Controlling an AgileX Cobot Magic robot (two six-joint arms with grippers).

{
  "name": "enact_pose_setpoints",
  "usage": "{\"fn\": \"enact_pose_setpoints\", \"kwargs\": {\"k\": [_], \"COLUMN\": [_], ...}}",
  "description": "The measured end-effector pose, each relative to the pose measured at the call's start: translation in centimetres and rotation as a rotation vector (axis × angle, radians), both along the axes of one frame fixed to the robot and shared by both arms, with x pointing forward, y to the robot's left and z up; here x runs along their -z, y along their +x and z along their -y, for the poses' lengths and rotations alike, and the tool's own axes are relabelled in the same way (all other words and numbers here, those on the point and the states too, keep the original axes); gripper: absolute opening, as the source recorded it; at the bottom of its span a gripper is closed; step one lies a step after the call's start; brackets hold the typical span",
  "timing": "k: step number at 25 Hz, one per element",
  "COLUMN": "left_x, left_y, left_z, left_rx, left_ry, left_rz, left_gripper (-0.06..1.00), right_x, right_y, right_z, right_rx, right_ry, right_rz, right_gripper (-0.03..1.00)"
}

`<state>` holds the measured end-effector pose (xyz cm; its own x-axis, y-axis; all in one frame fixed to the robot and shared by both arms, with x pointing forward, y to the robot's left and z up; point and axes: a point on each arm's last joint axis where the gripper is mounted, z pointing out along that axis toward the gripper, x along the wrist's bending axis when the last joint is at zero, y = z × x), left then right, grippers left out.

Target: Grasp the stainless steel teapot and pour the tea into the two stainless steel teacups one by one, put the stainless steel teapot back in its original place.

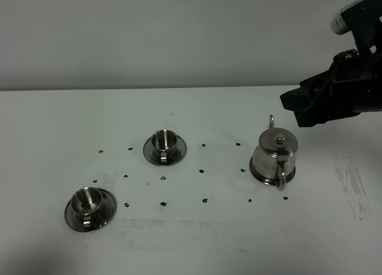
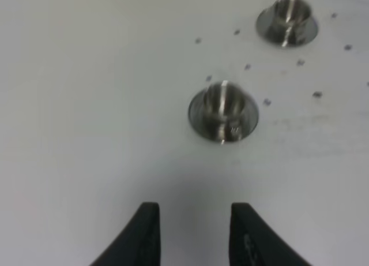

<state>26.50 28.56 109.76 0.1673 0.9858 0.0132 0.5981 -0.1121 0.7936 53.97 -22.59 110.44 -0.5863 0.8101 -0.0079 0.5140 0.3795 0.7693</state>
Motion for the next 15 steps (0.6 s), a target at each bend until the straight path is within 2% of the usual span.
{"fn": "enact_pose_setpoints", "kwargs": {"k": [6, 11, 15], "left_x": [3.0, 4.5, 5.2], "left_y": [-2.5, -3.6, -3.6], "left_z": [-0.2, -0.2, -0.4], "left_rx": [-0.077, -0.107, -0.119], "left_ry": [-0.011, -0.03, -0.016], "left_rz": [0.068, 0.121, 0.092], "left_gripper": [0.31, 0.31, 0.31], "right_x": [1.3, 3.3, 5.1], "right_y": [0.1, -0.4, -1.0], "right_z": [0.4, 1.0, -0.2], "right_rx": [0.206, 0.355, 0.343], "right_ry": [-0.103, -0.089, -0.082], "right_rz": [-0.036, -0.121, -0.153], "right_gripper": [0.39, 0.38, 0.38]}}
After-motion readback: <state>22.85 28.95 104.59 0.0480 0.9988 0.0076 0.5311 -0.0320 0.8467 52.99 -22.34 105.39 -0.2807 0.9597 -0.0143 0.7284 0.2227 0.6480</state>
